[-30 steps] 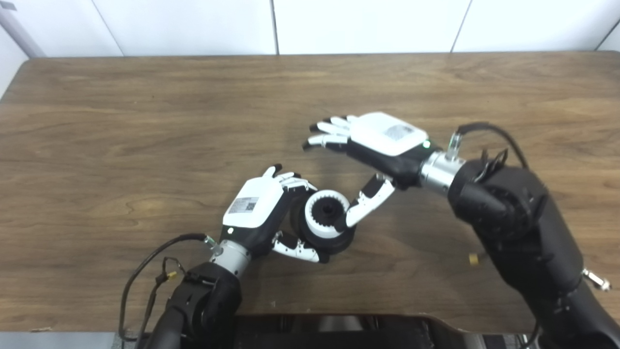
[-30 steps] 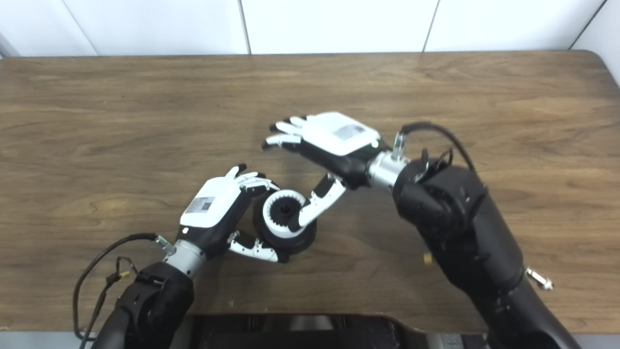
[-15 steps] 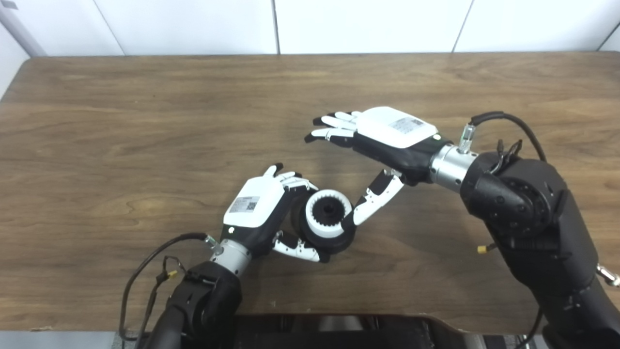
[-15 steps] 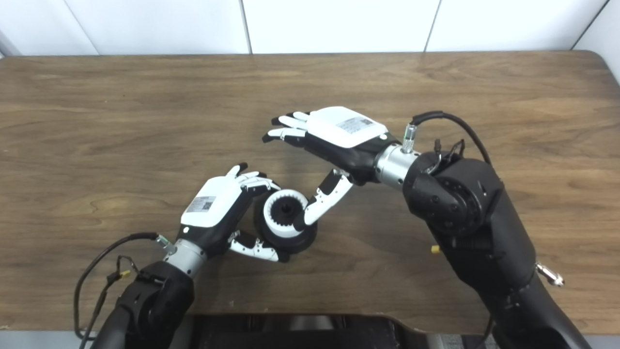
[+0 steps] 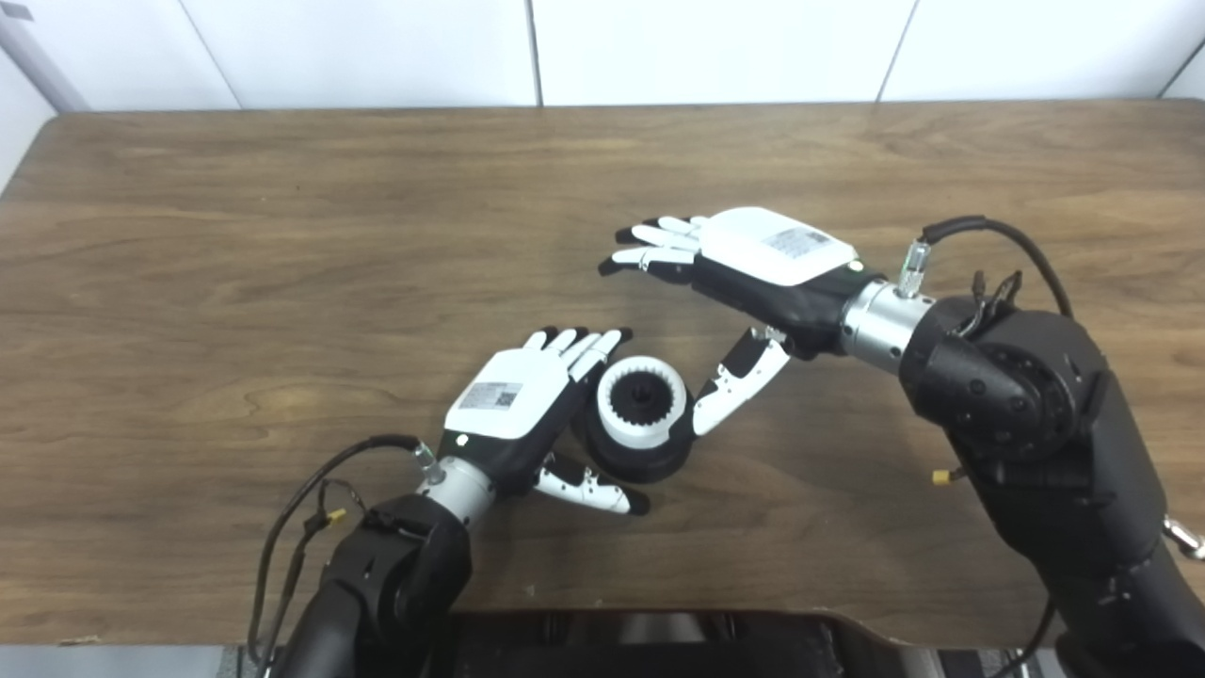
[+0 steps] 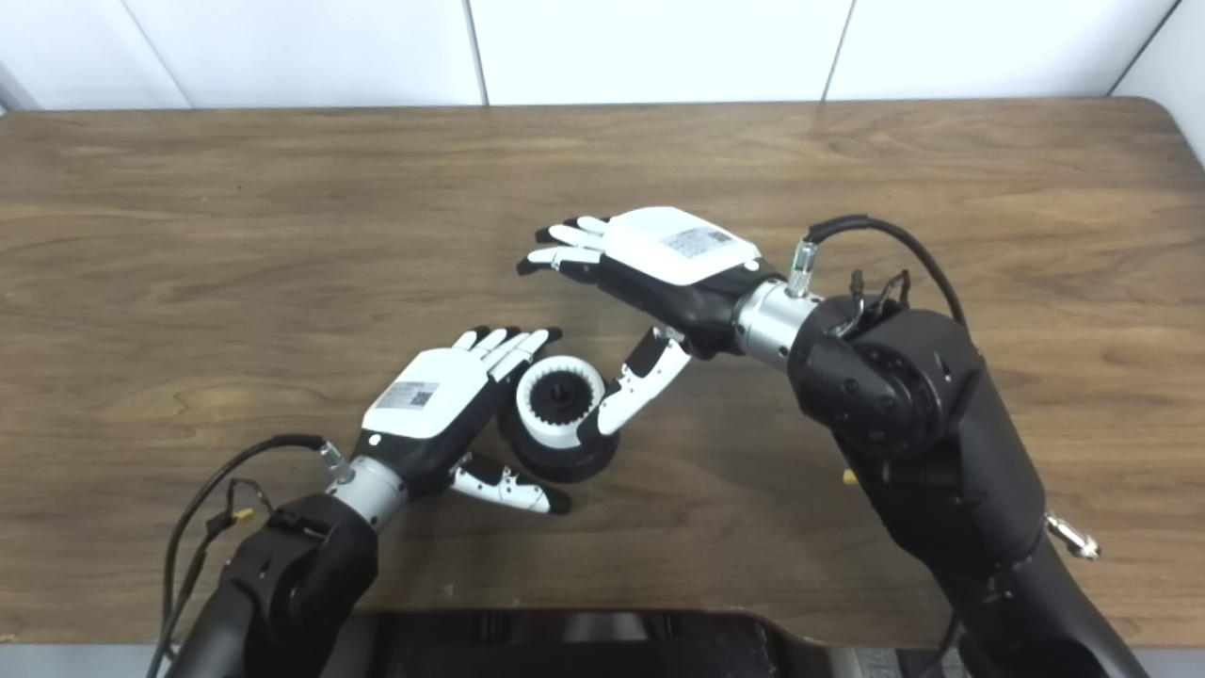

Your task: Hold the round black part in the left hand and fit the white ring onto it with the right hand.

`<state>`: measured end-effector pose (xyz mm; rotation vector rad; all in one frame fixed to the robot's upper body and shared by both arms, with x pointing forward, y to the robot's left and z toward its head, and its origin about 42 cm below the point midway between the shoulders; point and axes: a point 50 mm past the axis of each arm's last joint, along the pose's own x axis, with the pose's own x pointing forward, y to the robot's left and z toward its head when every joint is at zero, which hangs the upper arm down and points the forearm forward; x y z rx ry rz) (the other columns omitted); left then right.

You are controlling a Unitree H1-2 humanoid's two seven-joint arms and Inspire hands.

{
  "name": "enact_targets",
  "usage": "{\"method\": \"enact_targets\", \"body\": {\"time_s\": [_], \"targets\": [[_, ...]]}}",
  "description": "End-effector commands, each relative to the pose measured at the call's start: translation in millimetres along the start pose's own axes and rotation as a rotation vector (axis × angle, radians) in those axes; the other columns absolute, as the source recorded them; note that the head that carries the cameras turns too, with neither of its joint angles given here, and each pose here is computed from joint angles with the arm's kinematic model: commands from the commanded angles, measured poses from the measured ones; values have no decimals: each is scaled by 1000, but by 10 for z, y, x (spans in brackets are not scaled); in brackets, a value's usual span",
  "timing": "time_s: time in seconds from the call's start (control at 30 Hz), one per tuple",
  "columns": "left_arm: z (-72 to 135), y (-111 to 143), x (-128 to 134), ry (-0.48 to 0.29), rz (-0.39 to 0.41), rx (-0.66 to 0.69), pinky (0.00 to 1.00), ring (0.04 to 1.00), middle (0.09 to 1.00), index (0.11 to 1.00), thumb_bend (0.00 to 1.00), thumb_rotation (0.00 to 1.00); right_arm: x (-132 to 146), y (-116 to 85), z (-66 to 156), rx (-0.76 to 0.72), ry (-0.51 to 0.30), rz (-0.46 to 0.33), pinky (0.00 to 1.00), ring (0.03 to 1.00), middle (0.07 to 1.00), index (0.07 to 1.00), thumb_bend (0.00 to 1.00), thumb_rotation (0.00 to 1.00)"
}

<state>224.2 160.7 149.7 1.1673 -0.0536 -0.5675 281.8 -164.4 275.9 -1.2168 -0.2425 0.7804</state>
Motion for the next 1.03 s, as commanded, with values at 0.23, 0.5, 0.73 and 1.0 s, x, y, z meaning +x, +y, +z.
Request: {"method": "enact_targets", "body": {"time_s": [0.23, 0.5, 0.73, 1.0], "targets": [[-59, 298, -110, 42, -76, 0, 1000, 1000, 1000, 1000, 1000, 458, -59, -115, 13, -14, 4, -60, 1000, 1000, 981, 899, 1000, 417], [-222, 535, -272, 66, 7, -22, 1000, 1000, 1000, 1000, 1000, 482, -98, -107, -26, 6, 20, -79, 1000, 1000, 982, 900, 1000, 449], [-364, 676, -540, 39, 103, -144, 903, 981, 980, 1000, 1000, 536, -285, -47, -178, 100, 77, -42, 1000, 1000, 1000, 937, 1000, 437], [-513, 638, -976, 58, 268, -489, 849, 927, 940, 972, 936, 643, -767, 274, -341, 368, 203, -189, 857, 968, 973, 945, 746, 589]]}}
